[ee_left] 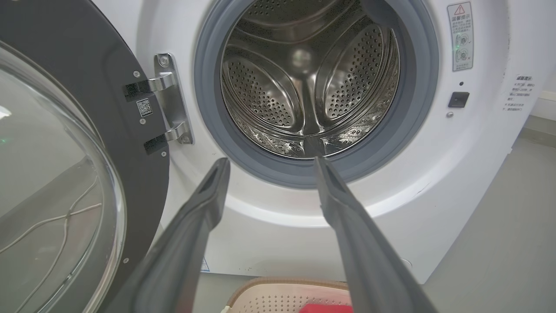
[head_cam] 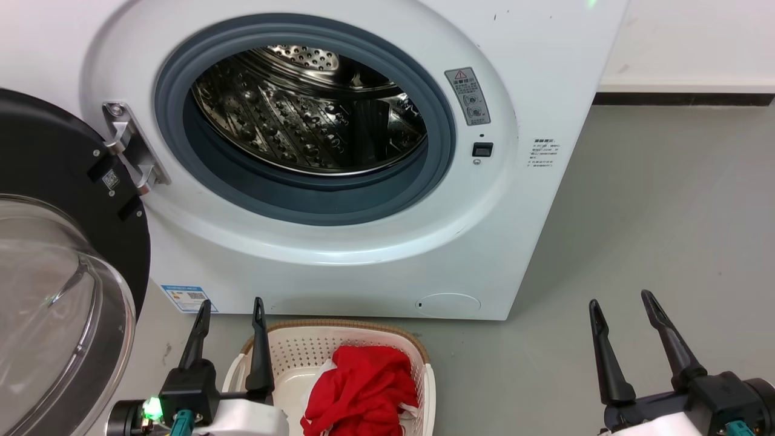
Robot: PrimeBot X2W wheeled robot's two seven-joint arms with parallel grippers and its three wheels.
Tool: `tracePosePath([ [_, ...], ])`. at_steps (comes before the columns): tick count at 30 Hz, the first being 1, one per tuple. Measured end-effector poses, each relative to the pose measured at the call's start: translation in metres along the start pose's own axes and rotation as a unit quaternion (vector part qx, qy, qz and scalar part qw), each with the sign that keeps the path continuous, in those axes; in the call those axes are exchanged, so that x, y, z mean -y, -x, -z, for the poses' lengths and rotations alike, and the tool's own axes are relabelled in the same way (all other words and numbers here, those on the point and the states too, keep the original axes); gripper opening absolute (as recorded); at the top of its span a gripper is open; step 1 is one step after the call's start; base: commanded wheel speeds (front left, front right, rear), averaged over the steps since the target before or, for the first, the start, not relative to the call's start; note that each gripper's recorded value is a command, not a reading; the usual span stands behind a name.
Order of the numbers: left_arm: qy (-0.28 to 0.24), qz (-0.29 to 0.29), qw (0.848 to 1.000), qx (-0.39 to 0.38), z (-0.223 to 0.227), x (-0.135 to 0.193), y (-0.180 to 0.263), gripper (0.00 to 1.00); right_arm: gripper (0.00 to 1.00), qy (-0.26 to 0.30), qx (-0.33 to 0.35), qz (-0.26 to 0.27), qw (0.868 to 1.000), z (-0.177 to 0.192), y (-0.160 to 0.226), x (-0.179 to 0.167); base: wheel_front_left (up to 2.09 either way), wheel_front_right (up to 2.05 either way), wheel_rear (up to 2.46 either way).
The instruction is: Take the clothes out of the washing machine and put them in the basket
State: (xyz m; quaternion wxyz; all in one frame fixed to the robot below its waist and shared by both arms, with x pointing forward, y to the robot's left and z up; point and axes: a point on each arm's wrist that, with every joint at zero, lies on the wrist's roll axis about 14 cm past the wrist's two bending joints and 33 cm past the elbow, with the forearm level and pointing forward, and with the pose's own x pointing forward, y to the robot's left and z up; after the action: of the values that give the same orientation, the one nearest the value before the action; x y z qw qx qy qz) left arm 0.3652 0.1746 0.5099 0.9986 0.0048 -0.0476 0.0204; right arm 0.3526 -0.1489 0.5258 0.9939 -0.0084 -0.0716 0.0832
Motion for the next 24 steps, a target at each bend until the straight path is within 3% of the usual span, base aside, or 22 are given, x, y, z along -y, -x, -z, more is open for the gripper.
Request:
tracePosePath([
  [24,0.001,-0.004,1.0,-0.012,0.006,-0.002,0.019,1.0,1.0,-0.006,0.004,0.003,1.0,-0.004,0.012,-0.001,0.0,0.0,0.0],
])
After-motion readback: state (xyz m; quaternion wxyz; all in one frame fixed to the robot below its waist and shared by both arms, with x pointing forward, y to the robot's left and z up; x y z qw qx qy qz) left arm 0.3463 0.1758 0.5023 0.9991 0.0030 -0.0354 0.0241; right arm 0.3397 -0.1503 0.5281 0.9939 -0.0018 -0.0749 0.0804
